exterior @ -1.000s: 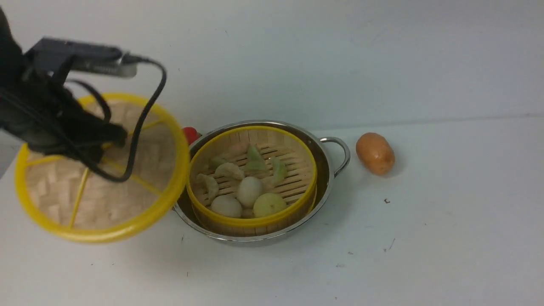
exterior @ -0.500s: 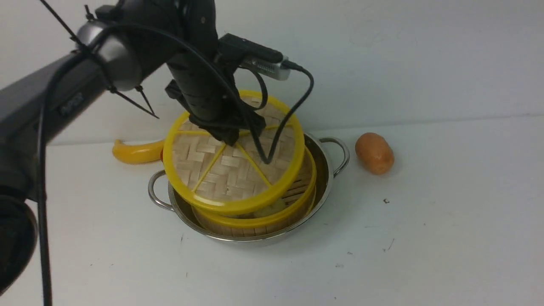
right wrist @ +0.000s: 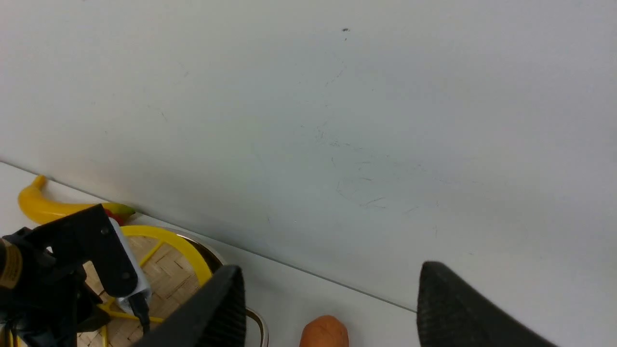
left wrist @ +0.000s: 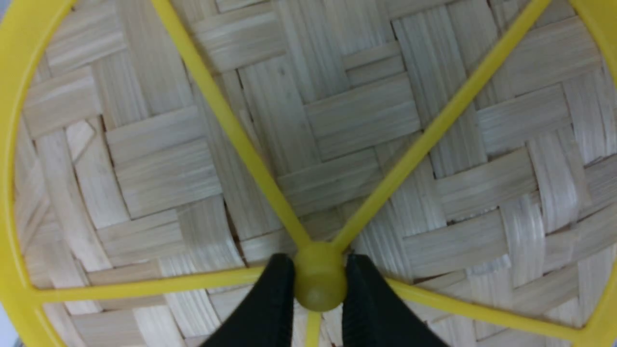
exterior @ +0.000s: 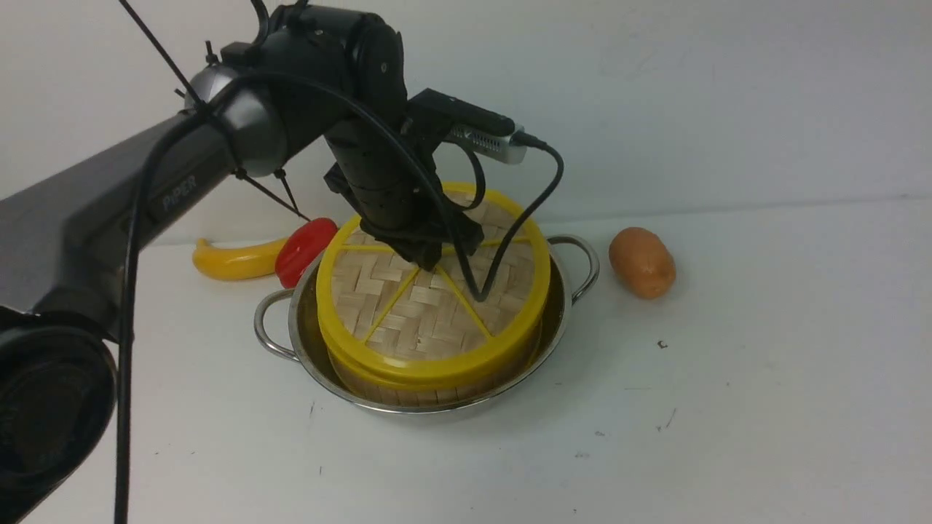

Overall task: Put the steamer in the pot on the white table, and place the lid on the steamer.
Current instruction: 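Place the yellow bamboo steamer lid onto the steamer in the pot with the left gripper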

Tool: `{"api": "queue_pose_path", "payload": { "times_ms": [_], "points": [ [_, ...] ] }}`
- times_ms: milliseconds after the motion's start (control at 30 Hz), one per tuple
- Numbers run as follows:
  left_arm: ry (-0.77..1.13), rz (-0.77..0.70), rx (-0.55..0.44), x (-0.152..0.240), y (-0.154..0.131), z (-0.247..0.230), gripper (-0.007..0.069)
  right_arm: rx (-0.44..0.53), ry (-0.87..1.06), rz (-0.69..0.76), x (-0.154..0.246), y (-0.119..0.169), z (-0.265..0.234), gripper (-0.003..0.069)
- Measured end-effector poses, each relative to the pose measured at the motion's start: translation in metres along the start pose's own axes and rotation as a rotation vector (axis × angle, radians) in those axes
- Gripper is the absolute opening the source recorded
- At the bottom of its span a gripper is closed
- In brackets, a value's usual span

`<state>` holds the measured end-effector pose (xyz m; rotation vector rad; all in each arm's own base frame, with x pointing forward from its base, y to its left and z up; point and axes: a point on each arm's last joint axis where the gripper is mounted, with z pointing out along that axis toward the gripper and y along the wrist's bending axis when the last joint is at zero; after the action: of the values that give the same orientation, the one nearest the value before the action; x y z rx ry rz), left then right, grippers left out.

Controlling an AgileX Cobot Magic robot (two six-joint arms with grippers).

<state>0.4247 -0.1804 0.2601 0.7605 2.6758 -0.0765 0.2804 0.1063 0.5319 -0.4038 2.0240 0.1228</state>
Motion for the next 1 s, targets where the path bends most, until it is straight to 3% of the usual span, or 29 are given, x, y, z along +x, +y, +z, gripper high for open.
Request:
{"api": "queue_pose_path", "payload": {
  "times_ms": [1000],
  "points": [
    [0.011, -0.008, -0.046, -0.001, 0.004, 0.025, 0.0115, 0.005, 0.000, -0.002, 0.000, 0.000, 0.000, 0.0468]
  ]
}}
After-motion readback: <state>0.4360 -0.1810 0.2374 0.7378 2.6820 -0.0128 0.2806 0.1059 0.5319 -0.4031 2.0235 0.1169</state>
